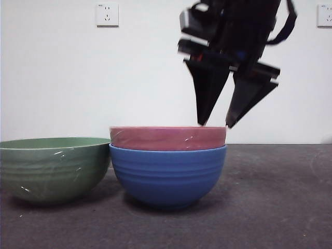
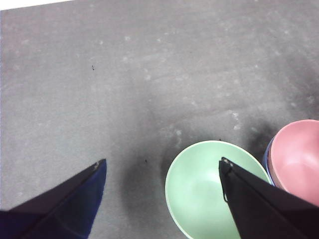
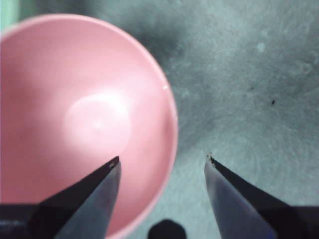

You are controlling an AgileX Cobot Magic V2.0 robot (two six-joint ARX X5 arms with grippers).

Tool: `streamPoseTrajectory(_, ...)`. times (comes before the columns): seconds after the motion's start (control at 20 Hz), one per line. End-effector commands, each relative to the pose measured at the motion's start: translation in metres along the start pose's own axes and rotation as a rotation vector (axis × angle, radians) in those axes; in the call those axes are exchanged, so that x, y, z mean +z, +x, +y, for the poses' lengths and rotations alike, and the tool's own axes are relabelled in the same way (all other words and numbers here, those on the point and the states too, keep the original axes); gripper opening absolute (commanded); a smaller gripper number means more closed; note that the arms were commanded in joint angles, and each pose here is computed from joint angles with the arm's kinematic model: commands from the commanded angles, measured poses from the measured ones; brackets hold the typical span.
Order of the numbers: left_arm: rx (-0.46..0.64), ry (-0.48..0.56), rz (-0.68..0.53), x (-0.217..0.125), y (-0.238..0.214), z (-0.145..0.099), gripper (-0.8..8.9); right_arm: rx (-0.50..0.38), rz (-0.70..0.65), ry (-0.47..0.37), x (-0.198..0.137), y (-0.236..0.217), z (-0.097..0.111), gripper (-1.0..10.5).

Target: Pick up the green bowl on the top,put the green bowl on the left,pick up the red bowl in the middle,put the red bowl on the right

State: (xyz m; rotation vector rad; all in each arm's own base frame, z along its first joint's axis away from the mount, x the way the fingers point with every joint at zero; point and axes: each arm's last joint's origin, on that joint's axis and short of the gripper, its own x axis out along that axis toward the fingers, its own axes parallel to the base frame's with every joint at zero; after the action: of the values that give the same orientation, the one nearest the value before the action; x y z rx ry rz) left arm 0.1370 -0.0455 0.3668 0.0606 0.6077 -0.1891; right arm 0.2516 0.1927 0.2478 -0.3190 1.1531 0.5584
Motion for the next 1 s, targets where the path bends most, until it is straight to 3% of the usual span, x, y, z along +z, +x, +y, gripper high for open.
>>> streamPoseTrajectory(0.05, -0.003, 0.01, 0.001, -0.001, 0.0, 0.0, 3.77, -0.004, 0.022, -0.005, 0.002, 0.013, 0.0, 2.2)
streamPoseTrajectory(0.2, -0.002, 0.01, 0.005, -0.001, 0.0, 0.0, 3.77, 0.002, 0.035, -0.008, 0.004, 0.021, 0.0, 1.5)
streamPoseTrajectory(0.35, -0.002, 0.01, 0.007, -0.001, 0.0, 0.0, 3.77, 0.0, 0.04, -0.008, 0.004, 0.023, 0.0, -0.1)
streamPoseTrajectory(0.75, -0.001, 0.01, 0.007, -0.001, 0.0, 0.0, 3.77, 0.005, -0.042, 0.003, 0.012, 0.022, 0.0, -0.1)
streamPoseTrajectory(1.0, -0.001, 0.01, 0.006, -0.001, 0.0, 0.0, 3.77, 0.01, -0.112, 0.008, 0.012, -0.002, 0.001, -0.1)
